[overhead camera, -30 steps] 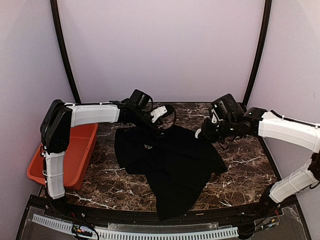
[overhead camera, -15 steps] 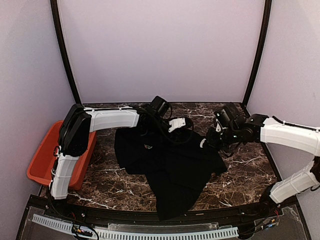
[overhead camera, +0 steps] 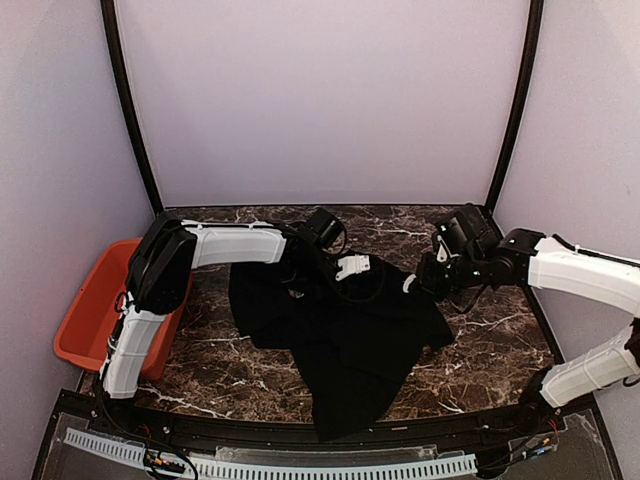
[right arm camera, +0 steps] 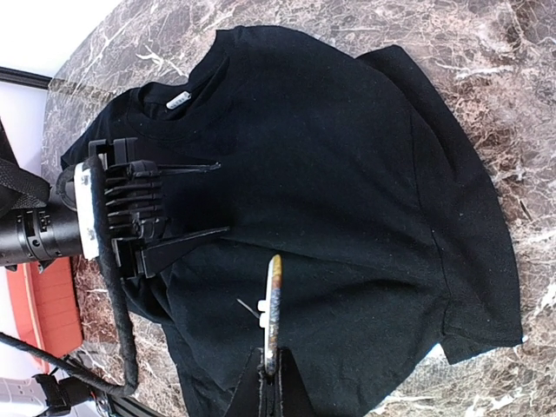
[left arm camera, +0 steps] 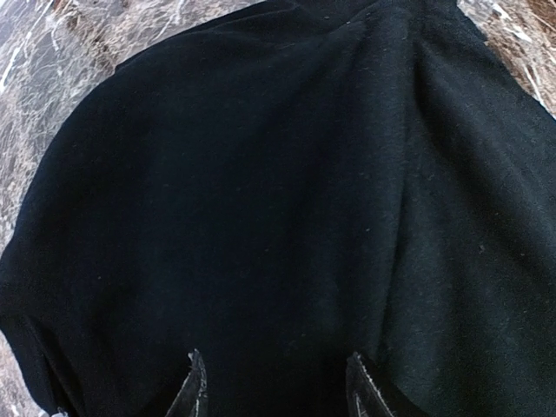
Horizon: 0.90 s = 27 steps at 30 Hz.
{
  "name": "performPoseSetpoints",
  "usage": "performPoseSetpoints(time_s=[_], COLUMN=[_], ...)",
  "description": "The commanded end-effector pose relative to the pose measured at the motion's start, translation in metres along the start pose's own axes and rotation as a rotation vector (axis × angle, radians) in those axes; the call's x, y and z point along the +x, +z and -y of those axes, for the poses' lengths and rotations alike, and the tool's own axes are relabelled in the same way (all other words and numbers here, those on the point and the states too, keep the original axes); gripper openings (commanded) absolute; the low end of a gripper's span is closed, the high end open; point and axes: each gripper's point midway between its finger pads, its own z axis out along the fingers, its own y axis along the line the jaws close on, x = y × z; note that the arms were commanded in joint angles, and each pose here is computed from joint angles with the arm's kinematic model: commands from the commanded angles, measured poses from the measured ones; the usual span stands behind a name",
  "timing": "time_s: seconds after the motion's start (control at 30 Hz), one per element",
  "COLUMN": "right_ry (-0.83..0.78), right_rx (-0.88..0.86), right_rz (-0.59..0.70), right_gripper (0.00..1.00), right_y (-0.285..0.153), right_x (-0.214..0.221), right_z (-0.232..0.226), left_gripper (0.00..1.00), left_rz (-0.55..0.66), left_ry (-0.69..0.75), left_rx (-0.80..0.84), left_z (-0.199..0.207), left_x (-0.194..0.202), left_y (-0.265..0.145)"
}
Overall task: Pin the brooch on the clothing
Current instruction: Pick up the clothing with brooches at the center of the board.
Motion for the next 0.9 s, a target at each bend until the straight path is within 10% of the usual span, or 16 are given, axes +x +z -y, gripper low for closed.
performPoseSetpoints(time_s=[0.0, 0.33, 0.87], right_ry=[0.013, 0.013, 0.011], right_rx=[0.025, 0.030, 0.020], right_rz=[-0.008, -0.018, -0.026], right_gripper=[0.00, 0.00, 0.00], right_y=[0.005, 0.010, 0.014], right_x=[0.004, 0.006, 0.006], right_z=[0.009, 0.010, 0.007], left_gripper=[0.54, 0.55, 0.39], left_rz=[-0.002, 0.164, 0.036], left_ry=[-0.003, -0.068, -0.041], left_rx=[0.054, 0.031, -0.057], left_z=[0.013, 0.006, 0.008], left_x=[-0.002, -0.037, 0.001], left_y=[-0.004, -0.033, -0.010])
